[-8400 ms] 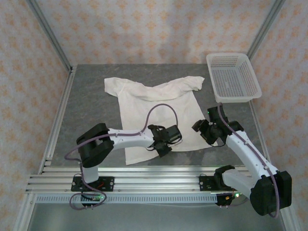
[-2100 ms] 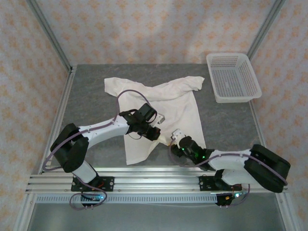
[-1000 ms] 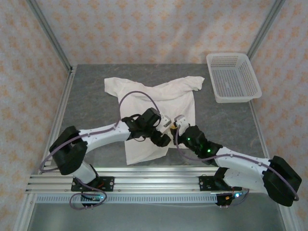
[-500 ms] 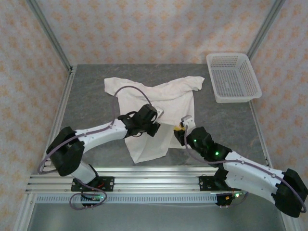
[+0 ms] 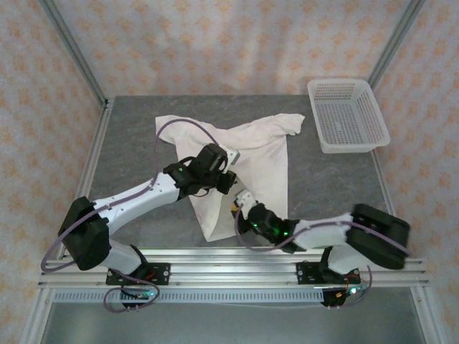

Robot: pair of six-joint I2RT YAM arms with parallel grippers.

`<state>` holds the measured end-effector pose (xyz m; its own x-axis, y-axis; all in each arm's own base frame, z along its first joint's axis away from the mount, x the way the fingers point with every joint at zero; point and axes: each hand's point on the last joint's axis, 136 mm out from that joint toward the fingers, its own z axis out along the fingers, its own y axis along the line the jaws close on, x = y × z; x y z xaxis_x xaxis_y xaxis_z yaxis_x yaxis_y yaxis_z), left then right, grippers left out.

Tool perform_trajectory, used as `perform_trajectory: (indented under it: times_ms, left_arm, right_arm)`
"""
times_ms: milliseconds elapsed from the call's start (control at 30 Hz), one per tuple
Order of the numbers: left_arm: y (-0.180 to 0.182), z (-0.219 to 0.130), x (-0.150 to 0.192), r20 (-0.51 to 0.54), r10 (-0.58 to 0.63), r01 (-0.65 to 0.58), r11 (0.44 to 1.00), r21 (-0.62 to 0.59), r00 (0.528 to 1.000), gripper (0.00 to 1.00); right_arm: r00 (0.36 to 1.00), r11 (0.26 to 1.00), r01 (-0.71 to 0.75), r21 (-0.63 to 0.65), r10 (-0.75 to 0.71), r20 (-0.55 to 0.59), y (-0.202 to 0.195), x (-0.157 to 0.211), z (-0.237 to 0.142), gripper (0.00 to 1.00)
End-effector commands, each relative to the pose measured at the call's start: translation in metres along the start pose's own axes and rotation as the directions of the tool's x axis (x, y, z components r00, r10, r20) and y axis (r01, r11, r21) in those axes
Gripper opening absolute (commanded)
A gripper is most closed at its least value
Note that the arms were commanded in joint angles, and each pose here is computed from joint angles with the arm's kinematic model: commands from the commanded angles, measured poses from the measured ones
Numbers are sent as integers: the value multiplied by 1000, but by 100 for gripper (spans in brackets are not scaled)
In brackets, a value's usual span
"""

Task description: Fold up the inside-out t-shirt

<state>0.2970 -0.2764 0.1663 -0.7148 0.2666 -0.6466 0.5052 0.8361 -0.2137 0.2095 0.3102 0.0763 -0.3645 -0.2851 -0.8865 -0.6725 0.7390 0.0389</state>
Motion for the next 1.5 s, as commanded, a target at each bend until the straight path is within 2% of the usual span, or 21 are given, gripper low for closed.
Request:
perform_trajectory:
  times_ms: [0, 67, 167, 267, 333, 433, 600, 700, 800, 867, 967, 1033, 1100, 1233, 1300, 1400, 1467]
  left_arm:
    - [-7, -22, -14, -1, -24, 24, 999, 28, 1000, 0]
    - [-10, -30, -16, -42, -13, 14, 999, 30, 999, 0]
    - [-13, -47, -24, -26, -19, 20, 999, 37, 999, 0]
    - [-29, -66, -33, -14, -9, 11, 994, 109, 1000, 0]
    - [-40, -74, -35, -55, 15, -6, 987, 162, 998, 0]
    - [-50, -84, -43, -87, 26, -9, 982, 190, 996, 0]
    - [-63, -101, -86, 52, -77, 63, 969, 241, 996, 0]
    - [-70, -112, -109, 110, -131, 97, 958, 271, 985, 0]
    - [-85, -124, -121, 135, -117, 66, 940, 336, 984, 0]
    - [-100, -136, -124, 154, -82, 16, 922, 387, 985, 0]
    - [-124, -154, -127, 200, -12, -76, 901, 427, 980, 0]
    - [-137, -162, -129, 232, 22, -124, 892, 434, 973, 0]
    - [-145, -168, -130, 262, 34, -151, 884, 442, 964, 0]
    - [-140, -169, -131, 285, 41, -158, 902, 403, 958, 0]
    - [-131, -167, -131, 299, 44, -154, 922, 356, 953, 0]
    - [-99, -167, -132, 324, 52, -119, 975, 188, 945, 0]
    - [-84, -173, -132, 346, 65, -112, 987, 115, 936, 0]
  right_arm:
    - [979, 989, 33, 141, -61, 193, -13, -58, 22, 0]
    - [981, 959, 5, 284, -59, 184, -47, -63, 31, 0]
    - [976, 900, -113, 422, 20, 218, -108, -67, 31, 0]
    - [966, 874, -210, 439, 117, 230, -150, -77, 31, 0]
    - [960, 863, -246, 441, 155, 232, -160, -85, 31, 0]
    - [964, 897, -236, 374, 169, 205, -139, -89, 42, 0]
    - [952, 927, -245, 283, 175, 252, -83, -77, 56, 0]
    - [962, 949, -190, 251, 130, 239, -59, -76, 66, 0]
    - [968, 948, -171, 268, 111, 224, -62, -81, 71, 0]
    - [949, 936, -266, 229, 211, 236, -80, -89, 75, 0]
    - [913, 886, -408, 221, 396, 97, -110, -84, 94, 0]
    - [915, 891, -389, 235, 403, -13, -109, -72, 108, 0]
    - [904, 898, -406, 169, 422, -70, -95, -62, 120, 0]
    - [854, 863, -503, 41, 504, -127, -68, -60, 130, 0]
    - [851, 862, -507, -4, 499, -162, -58, -66, 127, 0]
    - [868, 867, -495, -57, 489, -87, -57, -87, 105, 0]
    - [860, 859, -510, -43, 509, -36, -69, -96, 88, 0]
